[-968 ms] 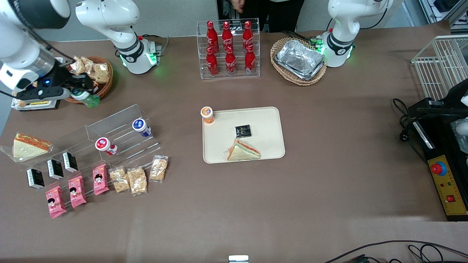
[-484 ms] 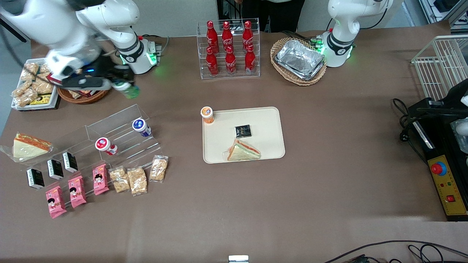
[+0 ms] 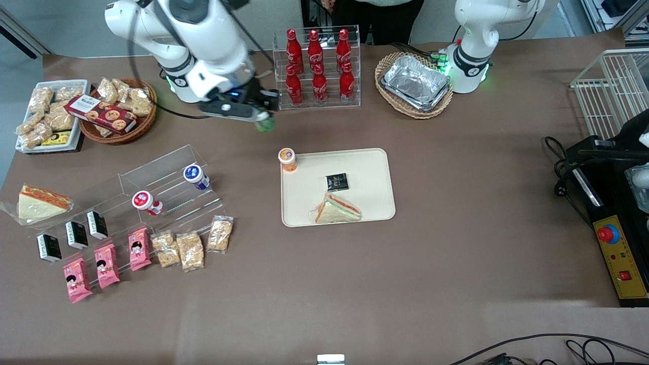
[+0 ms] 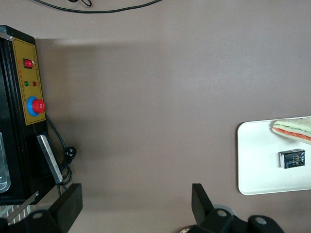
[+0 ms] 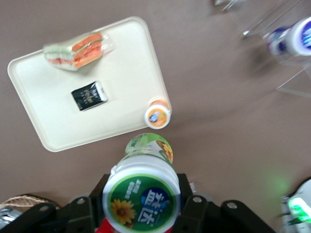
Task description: Place green gum on tray
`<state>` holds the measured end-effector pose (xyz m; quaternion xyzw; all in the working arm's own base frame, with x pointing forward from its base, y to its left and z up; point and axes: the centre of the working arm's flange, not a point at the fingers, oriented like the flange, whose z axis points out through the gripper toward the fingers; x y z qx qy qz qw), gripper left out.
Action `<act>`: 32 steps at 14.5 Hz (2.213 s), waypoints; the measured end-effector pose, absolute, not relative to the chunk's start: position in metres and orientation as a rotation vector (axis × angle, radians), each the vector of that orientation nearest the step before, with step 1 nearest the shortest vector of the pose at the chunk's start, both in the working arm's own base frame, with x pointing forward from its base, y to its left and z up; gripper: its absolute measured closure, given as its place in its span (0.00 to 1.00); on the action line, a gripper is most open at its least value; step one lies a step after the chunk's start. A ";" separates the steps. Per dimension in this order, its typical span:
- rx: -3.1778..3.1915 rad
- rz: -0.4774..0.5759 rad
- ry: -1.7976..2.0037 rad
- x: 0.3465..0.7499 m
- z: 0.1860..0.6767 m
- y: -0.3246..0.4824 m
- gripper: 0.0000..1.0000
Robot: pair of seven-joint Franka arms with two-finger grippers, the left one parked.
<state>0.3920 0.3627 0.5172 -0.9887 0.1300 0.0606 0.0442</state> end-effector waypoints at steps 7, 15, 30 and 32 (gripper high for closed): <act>-3.042 0.218 0.439 0.401 0.417 0.422 0.41; -3.084 0.142 0.487 0.398 0.282 0.467 0.41; -3.073 0.088 0.473 0.423 0.226 0.452 0.00; -3.081 0.052 0.470 0.428 0.242 0.452 0.00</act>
